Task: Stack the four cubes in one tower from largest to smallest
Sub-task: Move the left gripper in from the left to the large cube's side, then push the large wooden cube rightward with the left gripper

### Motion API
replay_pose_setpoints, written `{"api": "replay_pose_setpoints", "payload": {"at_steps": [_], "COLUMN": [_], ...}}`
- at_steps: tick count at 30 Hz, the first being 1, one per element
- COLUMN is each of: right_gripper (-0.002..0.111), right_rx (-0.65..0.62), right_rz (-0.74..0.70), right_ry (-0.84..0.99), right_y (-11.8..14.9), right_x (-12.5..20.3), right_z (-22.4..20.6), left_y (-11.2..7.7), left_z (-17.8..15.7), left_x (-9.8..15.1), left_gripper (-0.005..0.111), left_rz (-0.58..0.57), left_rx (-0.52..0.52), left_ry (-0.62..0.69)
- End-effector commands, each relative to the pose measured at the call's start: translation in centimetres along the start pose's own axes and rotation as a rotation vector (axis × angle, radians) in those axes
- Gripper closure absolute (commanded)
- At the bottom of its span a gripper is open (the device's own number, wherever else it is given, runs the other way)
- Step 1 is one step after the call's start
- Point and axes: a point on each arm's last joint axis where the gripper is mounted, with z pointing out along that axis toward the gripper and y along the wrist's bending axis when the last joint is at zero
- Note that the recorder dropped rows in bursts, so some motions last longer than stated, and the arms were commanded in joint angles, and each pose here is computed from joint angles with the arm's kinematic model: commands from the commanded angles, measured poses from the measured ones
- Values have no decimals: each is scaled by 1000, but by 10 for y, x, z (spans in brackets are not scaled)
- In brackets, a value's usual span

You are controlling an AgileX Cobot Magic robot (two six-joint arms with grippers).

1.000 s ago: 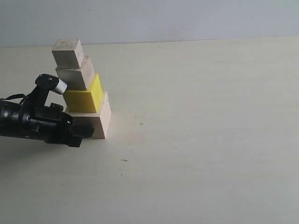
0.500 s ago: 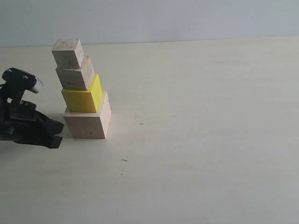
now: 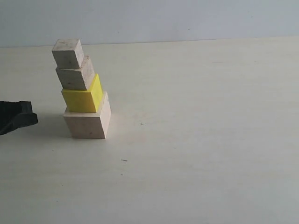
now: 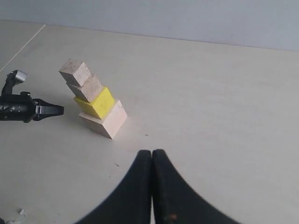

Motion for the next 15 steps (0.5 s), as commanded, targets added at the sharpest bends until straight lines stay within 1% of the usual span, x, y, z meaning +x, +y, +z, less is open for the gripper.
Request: {"api": "replay_pose_setpoints", "payload": {"at_steps": [1, 4, 7, 11, 13, 15], "right_gripper": [108, 108, 108, 108, 108, 108], "right_rx": [5, 5, 1, -3, -3, -3], "right_rz": [-14, -14, -13, -11, -11, -11], "right_ry": [-4, -4, -3, -1, -1, -1], "right_y": [-1, -1, 0, 0, 0, 0], "right_x": [0, 0, 1, 1, 1, 1], "right_z": [0, 0, 0, 0, 0, 0], "left_y": [1, -2, -4, -2, -3, -5], "left_z": [12, 22, 31, 35, 35, 34], "left_x": [-5, -9, -12, -9, -9, -10], "left_gripper": [107, 106, 97, 74, 61, 53], "left_rz": [-115, -138, -124, 15, 50, 122], "left_rx": [67, 166, 242, 263, 280, 308], "left_ry": [56, 82, 120, 208, 204, 198]}}
